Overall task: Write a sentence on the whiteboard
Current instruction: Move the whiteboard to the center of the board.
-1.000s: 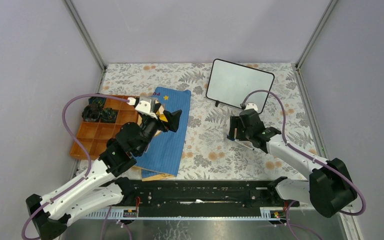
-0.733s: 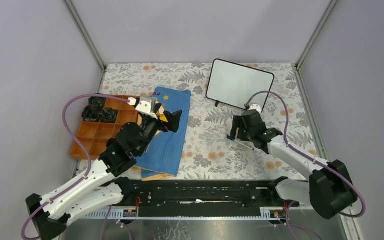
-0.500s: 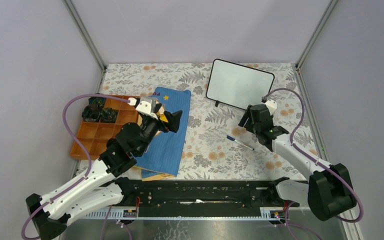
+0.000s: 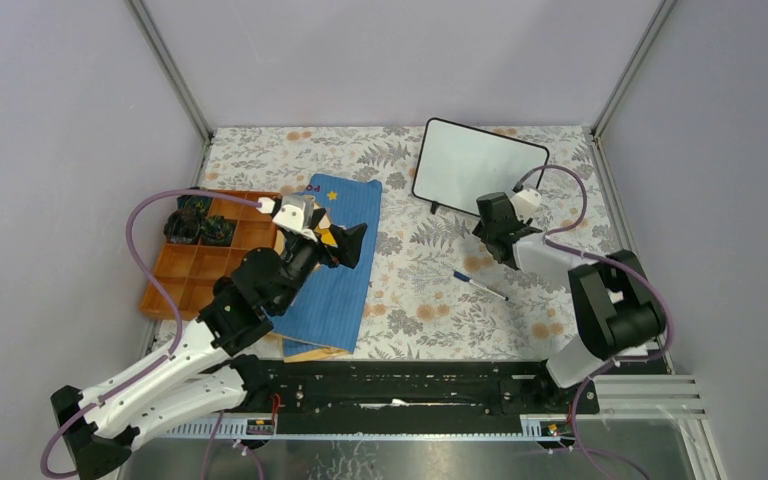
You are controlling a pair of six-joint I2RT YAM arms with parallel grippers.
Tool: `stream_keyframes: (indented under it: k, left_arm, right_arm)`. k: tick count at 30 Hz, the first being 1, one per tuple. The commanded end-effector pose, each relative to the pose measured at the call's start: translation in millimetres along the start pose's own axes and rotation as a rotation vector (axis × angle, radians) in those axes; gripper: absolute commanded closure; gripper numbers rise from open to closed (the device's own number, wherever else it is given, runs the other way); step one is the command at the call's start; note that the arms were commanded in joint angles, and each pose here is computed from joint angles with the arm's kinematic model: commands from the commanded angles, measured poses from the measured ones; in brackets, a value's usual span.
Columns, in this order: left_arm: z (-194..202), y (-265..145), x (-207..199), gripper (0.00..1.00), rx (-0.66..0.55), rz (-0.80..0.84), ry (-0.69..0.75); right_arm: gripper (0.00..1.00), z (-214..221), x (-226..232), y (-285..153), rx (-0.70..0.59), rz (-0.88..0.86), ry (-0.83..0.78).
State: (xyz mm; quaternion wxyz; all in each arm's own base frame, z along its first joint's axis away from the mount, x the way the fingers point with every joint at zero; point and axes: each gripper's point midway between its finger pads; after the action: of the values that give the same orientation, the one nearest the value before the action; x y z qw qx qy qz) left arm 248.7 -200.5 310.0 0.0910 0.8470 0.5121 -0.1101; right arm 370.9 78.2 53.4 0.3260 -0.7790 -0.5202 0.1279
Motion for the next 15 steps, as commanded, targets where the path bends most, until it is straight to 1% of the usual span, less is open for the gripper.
stream_keyframes:
  k: [1,11,15]
  left_arm:
    - [-8.1,-2.9,1.7,0.01,-0.029,-0.012,0.019]
    - [-9.6,-3.7,1.8,0.01,-0.038,-0.013,0.028]
    - [-8.3,-4.0,1.2,0.01,-0.037,-0.008,0.030]
  right_arm:
    - [0.43,-31.1,15.2,17.4,-0.092,0.024,0.042]
    - [0.46,-30.8,13.7,35.7,-0.074,0.056,-0.038]
    - [0.51,-25.4,10.4,41.9,-0.048,0.058,-0.081]
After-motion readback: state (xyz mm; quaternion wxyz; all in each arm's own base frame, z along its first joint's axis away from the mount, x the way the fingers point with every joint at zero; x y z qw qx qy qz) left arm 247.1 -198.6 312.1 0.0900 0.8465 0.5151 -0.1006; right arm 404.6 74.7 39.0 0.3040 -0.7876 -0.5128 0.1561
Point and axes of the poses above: each gripper's point midway between its finger pads, its own y axis out along the fingers, its own x axis along the line the jaws close on, z = x × y, and after that the axes turned 6 degrees about -y, right-handed
